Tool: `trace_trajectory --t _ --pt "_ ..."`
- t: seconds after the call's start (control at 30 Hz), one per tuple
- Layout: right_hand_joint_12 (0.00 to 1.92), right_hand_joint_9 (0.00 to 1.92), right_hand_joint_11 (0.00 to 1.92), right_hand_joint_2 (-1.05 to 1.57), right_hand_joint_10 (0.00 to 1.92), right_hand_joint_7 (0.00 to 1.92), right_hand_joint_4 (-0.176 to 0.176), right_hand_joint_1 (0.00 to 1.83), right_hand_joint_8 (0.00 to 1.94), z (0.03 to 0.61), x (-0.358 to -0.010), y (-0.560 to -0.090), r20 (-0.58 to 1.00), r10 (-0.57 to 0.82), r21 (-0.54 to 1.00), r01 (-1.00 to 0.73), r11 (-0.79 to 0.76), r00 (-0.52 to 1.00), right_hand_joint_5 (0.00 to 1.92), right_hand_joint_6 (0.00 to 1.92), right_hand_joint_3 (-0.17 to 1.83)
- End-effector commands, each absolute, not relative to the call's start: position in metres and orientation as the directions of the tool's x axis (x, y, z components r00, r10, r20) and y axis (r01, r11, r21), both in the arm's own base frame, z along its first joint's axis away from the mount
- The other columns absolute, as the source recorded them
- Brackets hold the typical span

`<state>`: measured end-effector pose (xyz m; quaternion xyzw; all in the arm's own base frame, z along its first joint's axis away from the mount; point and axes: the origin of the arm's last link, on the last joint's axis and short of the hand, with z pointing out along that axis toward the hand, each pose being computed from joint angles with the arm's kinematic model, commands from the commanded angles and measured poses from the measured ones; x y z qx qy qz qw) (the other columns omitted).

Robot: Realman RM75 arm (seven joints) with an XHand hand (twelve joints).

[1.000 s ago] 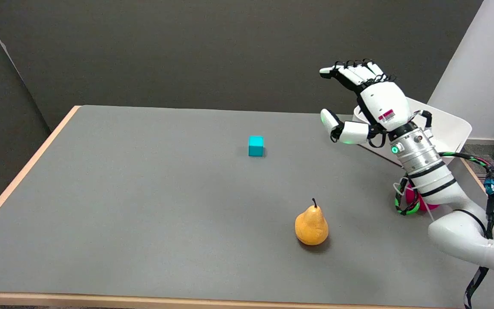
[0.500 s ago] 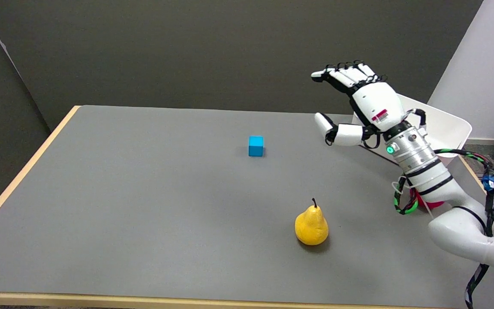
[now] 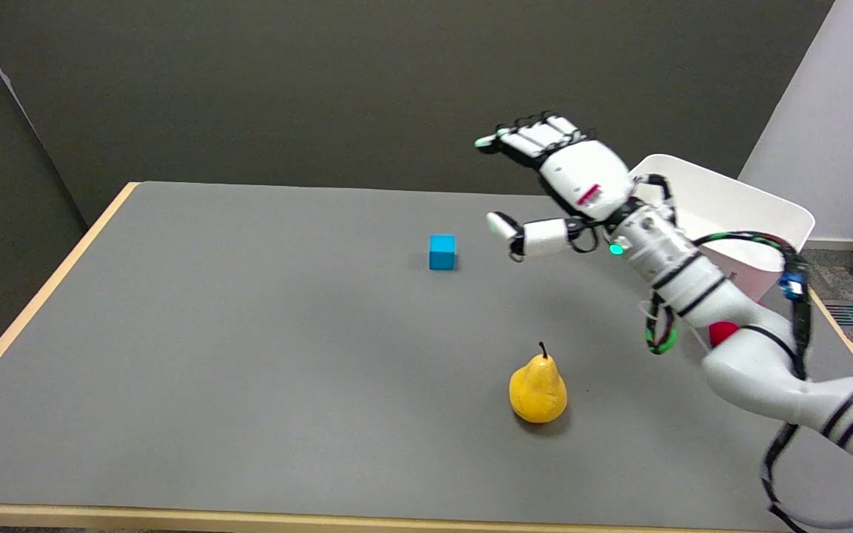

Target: Pick up the cube.

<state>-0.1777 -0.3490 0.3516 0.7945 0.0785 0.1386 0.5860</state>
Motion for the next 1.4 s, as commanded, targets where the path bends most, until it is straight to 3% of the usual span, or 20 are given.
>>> trace_trajectory --t 0.03,0.4,1.4 --pt "1.15 0.22 0.06 0.64 0.63 0.3 0.105 0.42 0.33 0.285 -0.22 -0.423 -0.028 0.096 0.953 0.056 -0.297 0.995 0.24 0.48 0.9" --pt "1.14 0.21 0.05 0.64 0.63 0.3 0.093 0.45 0.33 0.293 -0.263 -0.441 -0.029 -0.015 0.974 0.025 -0.225 0.999 0.24 0.46 0.91" --pt "1.09 0.24 0.08 0.63 0.66 0.32 0.099 0.5 0.41 0.283 -0.287 -0.467 -0.032 -0.063 0.979 0.019 -0.204 0.997 0.23 0.5 1.0"
